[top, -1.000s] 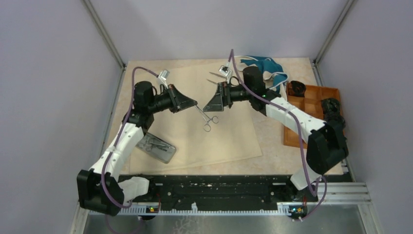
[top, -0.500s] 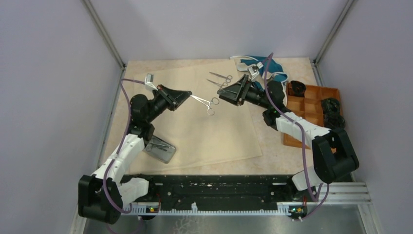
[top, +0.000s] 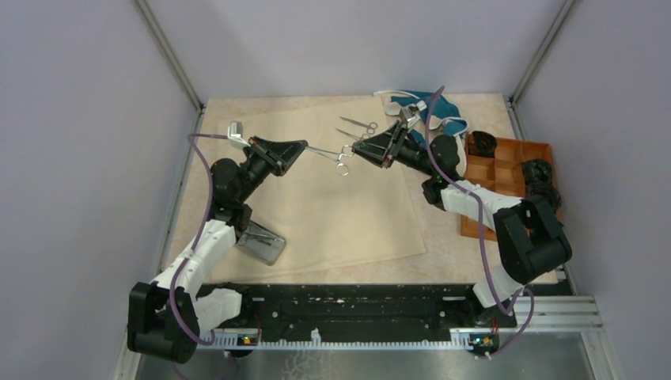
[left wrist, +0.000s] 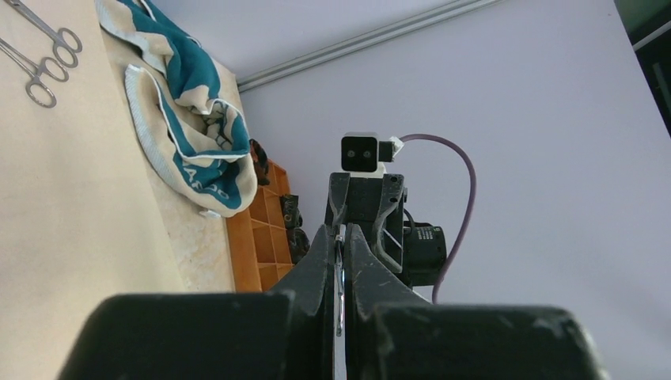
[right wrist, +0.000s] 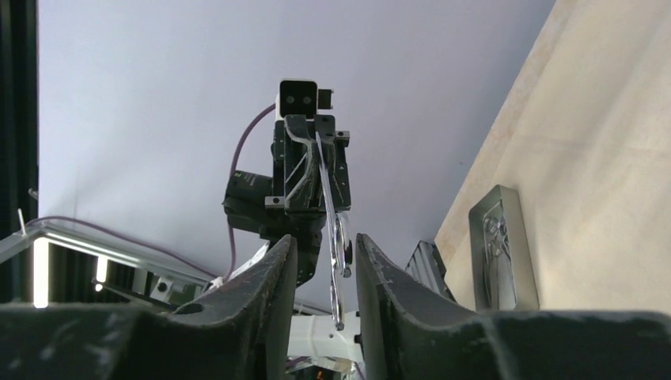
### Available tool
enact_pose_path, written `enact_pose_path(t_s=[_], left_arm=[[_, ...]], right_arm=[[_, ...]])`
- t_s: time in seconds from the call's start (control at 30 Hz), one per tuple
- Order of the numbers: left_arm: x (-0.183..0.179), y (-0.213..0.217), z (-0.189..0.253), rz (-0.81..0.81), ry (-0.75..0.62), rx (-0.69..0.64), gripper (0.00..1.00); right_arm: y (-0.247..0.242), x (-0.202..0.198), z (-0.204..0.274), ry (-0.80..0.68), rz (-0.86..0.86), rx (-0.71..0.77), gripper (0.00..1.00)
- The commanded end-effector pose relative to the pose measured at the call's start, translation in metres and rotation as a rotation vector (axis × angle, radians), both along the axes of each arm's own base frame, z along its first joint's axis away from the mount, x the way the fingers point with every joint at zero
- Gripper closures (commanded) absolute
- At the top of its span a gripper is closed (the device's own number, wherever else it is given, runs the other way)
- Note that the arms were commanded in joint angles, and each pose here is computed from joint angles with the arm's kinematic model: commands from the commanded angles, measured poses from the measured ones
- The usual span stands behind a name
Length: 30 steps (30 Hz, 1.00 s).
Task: Open and lay out the surgical kit
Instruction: Place the medical item in the surgical kit.
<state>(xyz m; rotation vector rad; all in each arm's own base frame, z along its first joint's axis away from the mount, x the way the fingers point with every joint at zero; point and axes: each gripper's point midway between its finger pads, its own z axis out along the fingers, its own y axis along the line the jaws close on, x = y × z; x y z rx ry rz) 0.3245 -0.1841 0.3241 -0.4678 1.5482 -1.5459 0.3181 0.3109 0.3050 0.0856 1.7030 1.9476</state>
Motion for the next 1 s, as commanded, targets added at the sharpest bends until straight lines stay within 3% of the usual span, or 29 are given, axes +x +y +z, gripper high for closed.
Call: enact_pose_path(t_s=[0.0,0.23,0.33,0.37,0.47,0.53,0.63,0.67,0.7,0.87,0.97], left_arm=[[0.0,0.006,0.021,0.03,-0.095,-0.031,1.0],[0.006,0.004,0.02,0.027,-0.098,-0.042,1.0],[0.007,0.002,0.017,0.016,-0.091,-0.031,1.0],[0.007,0.002,0.015,0.016,-0.089,-0.023,1.0],[0.01,0.003,0.009,0.027,-0.064,0.005,0.98],[0.014,0.006,0.0,0.056,-0.015,0.036,0.69],[0.018,0.01,-0.022,0.077,0.085,0.155,0.35],[0.018,0.013,-0.029,0.085,0.117,0.206,0.09],[0.017,0.018,-0.037,0.095,0.153,0.26,0.02],[0.005,0.058,-0.066,0.19,0.301,0.586,0.01],[-0.003,0.072,-0.066,0.187,0.304,0.728,0.01]], right_arm=[[0.004,-0.006,0.014,-0.056,0.038,0.06,0.71],[0.008,-0.005,0.012,-0.043,0.058,0.072,0.8],[0.01,-0.003,0.014,-0.047,0.06,0.089,0.9],[0.009,-0.002,0.016,-0.058,0.056,0.101,0.97],[0.01,0.003,0.018,-0.066,0.033,0.115,1.0],[0.009,0.012,0.014,-0.062,-0.013,0.105,1.0],[0.004,0.034,-0.004,-0.014,-0.098,0.059,1.0],[0.002,0.042,-0.012,-0.001,-0.12,0.046,1.0],[-0.001,0.05,-0.019,0.009,-0.137,0.038,1.0],[-0.019,0.098,-0.057,0.056,-0.217,-0.005,1.0],[-0.027,0.13,-0.084,0.056,-0.269,-0.05,1.0]])
